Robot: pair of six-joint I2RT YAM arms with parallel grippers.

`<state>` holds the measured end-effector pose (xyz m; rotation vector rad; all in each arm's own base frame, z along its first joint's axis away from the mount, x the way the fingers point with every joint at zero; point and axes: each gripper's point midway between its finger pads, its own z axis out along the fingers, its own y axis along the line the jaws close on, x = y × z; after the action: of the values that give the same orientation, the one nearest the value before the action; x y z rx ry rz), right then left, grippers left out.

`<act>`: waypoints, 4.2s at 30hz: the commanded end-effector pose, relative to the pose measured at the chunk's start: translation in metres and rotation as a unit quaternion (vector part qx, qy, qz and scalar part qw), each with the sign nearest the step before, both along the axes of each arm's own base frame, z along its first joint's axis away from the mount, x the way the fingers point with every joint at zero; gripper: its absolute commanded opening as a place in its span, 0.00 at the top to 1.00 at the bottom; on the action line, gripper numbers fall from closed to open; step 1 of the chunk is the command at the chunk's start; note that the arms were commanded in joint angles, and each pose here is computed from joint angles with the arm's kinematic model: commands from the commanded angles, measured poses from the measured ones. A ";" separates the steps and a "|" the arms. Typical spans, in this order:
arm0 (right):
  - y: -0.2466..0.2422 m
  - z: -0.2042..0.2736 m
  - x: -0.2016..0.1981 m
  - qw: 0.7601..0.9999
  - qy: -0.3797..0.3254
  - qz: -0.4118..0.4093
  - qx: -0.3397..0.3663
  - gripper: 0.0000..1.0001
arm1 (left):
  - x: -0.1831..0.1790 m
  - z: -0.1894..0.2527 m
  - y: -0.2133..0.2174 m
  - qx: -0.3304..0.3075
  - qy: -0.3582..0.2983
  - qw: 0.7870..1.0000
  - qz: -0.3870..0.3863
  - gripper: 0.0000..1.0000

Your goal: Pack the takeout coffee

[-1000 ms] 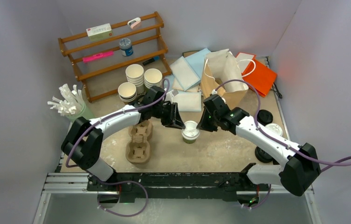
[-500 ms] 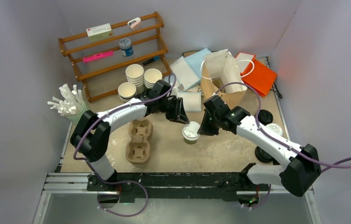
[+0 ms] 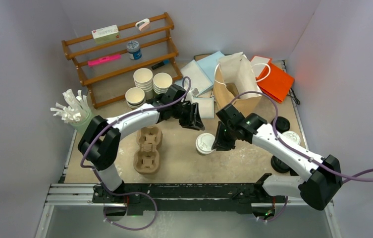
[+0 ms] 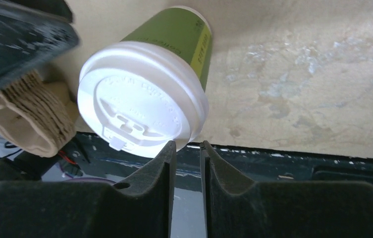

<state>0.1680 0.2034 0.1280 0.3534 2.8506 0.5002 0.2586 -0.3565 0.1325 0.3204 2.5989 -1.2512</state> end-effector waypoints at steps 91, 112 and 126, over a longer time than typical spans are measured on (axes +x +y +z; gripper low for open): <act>-0.006 -0.028 0.011 0.996 0.019 0.079 -0.032 0.83 | -0.047 -0.011 0.016 0.015 0.093 0.990 0.110 0.76; -0.010 0.004 0.011 0.997 0.002 0.068 -0.028 0.79 | -0.022 0.005 0.008 0.030 0.031 0.996 0.080 0.74; -0.027 0.025 0.005 0.998 -0.033 0.039 -0.031 0.65 | 0.006 0.042 0.002 0.004 -0.025 0.997 0.074 0.62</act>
<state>0.1746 0.1853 0.1383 0.1984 2.8537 0.4525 0.2470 -0.3580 0.1437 0.1110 2.6412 -1.1813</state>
